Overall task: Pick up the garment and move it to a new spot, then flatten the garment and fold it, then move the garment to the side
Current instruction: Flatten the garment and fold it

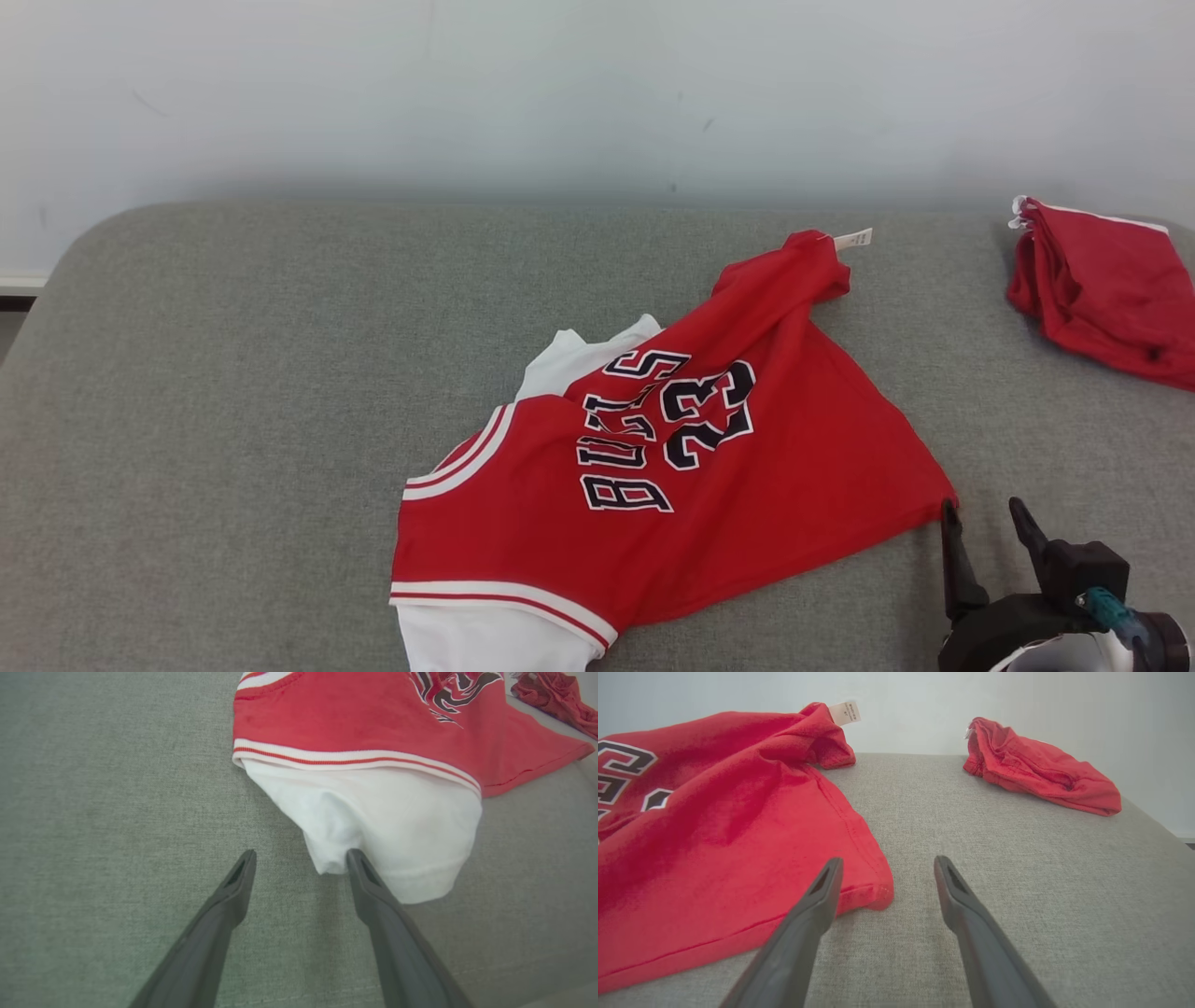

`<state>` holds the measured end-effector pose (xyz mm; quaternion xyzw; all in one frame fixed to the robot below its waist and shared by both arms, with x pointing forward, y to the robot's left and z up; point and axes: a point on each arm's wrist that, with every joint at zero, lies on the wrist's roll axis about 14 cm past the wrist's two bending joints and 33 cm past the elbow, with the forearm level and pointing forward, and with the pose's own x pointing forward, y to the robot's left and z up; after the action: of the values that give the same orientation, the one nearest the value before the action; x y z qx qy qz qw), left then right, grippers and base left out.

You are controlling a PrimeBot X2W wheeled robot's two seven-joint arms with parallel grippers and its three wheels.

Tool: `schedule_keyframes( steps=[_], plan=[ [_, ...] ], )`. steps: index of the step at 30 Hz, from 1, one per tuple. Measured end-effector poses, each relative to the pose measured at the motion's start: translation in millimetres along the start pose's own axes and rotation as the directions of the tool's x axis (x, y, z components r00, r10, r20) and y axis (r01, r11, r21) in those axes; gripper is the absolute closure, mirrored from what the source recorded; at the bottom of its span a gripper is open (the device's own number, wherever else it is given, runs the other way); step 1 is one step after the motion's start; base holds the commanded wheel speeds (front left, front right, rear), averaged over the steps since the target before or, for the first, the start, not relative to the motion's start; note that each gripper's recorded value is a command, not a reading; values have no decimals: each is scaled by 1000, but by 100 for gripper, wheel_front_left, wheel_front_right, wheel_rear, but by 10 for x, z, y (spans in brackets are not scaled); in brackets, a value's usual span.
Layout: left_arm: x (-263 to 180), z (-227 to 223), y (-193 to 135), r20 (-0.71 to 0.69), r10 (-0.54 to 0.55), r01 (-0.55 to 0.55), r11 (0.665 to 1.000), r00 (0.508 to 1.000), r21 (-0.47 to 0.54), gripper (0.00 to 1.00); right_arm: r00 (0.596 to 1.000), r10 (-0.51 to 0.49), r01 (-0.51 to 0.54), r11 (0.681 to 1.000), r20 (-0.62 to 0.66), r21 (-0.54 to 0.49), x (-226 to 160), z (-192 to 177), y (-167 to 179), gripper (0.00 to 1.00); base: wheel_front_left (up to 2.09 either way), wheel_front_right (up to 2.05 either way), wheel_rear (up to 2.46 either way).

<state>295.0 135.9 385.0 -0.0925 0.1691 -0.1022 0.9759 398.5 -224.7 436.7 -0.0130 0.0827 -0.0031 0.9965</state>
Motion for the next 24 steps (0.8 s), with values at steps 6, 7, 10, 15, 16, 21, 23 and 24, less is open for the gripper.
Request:
schedule_keyframes(
  steps=[6, 7, 10, 15, 16, 21, 23, 24],
  plan=[
    [117, 12, -24, -9, -16, 16, 1000, 1000, -9, 0, 998, 5, -5, 1000, -63, 5, 97, -162, 23, 0, 0, 0, 0],
    [132, 19, -13, -9, -15, 15, 1000, 1000, -8, 0, 998, 4, -4, 1000, -68, 6, 112, -172, 21, 0, 0, 0, 0],
    [172, 39, -6, -8, -18, 18, 1000, 1000, -7, 0, 995, 1, 0, 1000, -100, 8, 145, -256, 10, 0, 0, 0, 0],
    [197, 32, -24, -14, -26, 26, 1000, 1000, -5, 0, 989, 10, -9, 1000, -145, 8, 212, -361, 44, 0, 0, 0, 0],
    [207, 40, -25, -12, -26, 26, 1000, 1000, -8, 0, 989, 12, -11, 1000, -150, 9, 231, -369, 51, 0, 0, 0, 0],
    [221, -15, -85, -28, -34, 33, 998, 999, -46, 100, 980, 26, -22, 1000, -198, 19, 288, -482, 122, 100, 0, 0, 0],
    [225, -24, -91, -31, -35, 33, 998, 999, -59, 100, 980, 35, -32, 999, -197, 19, 322, -467, 156, 100, 0, 0, 0],
    [226, -7, -80, -25, -31, 29, 998, 999, -64, 100, 981, 41, -38, 999, -190, 18, 333, -443, 178, 100, 0, 0, 0]
  ],
)
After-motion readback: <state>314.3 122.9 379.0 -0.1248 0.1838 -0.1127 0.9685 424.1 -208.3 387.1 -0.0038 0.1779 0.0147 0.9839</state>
